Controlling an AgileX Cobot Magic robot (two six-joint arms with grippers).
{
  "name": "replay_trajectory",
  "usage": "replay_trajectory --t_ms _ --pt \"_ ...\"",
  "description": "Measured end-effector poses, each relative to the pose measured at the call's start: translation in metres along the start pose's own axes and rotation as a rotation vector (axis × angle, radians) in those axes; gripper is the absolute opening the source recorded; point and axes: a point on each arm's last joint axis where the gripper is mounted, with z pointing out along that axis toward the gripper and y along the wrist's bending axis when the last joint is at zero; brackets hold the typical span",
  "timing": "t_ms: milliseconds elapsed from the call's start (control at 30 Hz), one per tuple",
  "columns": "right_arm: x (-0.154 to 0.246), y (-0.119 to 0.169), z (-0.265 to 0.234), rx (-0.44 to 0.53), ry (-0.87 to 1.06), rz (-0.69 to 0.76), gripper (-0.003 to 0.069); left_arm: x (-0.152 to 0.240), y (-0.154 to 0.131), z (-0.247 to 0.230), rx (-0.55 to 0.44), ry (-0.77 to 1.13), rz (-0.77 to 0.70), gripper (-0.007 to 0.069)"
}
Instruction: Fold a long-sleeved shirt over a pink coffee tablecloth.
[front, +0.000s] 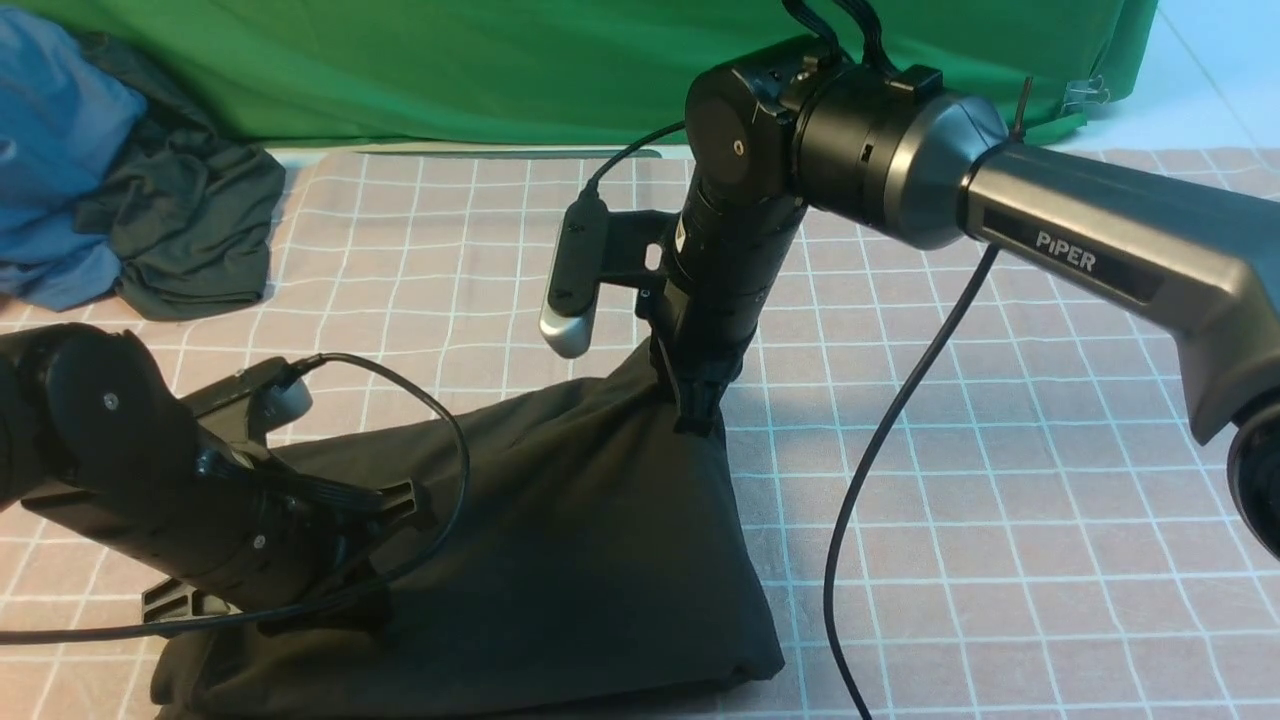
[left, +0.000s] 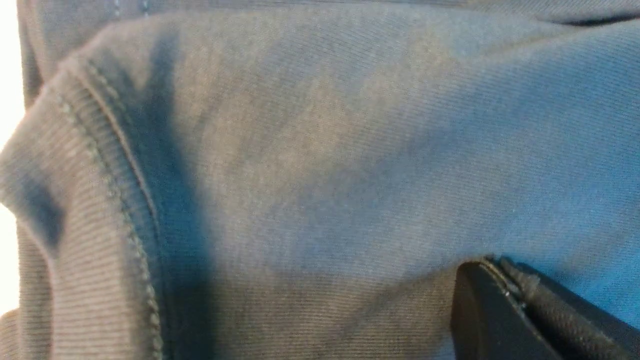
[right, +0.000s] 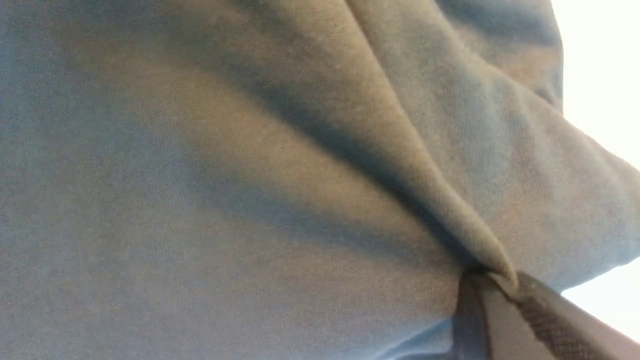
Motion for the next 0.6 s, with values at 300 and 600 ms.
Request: replay_trajectory --t_ms 300,600 --pt "-0.005 -0.006 0.003 0.064 -0.059 0.046 0.0083 0.001 0.001 0.000 -0.007 0.005 0.005 0.0014" --pt "-0.004 -0.008 0.004 0.073 -0.059 0.096 0.0327 0.004 0.004 -0.047 -0.016 -0.140 -0.057 0.0014"
